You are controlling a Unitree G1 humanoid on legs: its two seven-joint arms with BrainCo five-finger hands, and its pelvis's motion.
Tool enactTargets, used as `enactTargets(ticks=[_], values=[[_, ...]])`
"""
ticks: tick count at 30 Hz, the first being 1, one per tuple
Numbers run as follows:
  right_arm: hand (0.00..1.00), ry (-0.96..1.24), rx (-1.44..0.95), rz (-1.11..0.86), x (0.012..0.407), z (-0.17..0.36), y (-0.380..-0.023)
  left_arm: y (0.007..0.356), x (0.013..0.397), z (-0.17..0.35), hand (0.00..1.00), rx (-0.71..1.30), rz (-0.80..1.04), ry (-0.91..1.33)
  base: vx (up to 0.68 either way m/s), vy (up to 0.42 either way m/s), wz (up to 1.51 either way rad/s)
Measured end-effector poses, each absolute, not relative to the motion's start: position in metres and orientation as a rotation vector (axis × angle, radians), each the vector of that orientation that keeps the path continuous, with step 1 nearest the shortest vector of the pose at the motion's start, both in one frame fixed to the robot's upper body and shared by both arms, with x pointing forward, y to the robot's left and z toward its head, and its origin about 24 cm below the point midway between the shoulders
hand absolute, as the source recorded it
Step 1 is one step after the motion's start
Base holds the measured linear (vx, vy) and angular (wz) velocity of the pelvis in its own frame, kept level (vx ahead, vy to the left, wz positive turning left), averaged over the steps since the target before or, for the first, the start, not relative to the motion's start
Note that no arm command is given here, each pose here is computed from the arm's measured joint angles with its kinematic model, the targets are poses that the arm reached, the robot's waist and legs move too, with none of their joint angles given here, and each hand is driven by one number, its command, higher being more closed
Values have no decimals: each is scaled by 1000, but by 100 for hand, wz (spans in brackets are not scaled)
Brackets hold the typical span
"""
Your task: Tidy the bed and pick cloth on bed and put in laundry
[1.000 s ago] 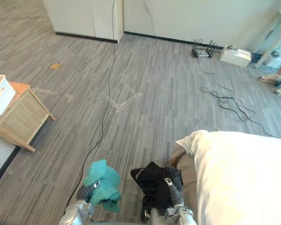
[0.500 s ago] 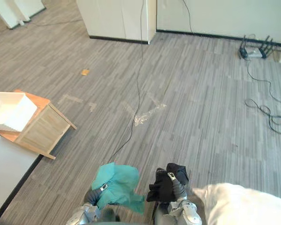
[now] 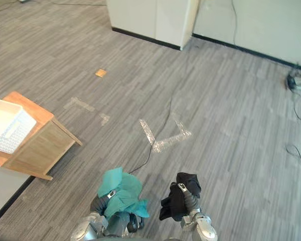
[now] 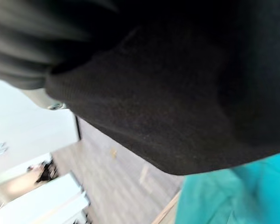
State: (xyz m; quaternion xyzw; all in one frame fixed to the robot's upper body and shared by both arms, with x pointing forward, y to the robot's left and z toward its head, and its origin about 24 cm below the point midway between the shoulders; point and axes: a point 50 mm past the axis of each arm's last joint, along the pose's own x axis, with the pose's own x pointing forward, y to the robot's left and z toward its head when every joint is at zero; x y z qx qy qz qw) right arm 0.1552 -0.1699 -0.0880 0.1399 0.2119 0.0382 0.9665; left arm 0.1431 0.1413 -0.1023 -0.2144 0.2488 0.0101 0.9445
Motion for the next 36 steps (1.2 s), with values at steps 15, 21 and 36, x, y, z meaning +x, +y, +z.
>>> enactTargets(ticks=[15,21,36], values=[[100,503,313,69,127,-101,-155,147,150,-102,100,-305,-40,550,405,-104,75],[100,466,281,64,146,-97,-165,140,140,-112,100,-301,-66,604,436,-287,10],[100,431,244,97,143,-89,-187,117,137,-102,100,-418,-105,540,359,-89,7]])
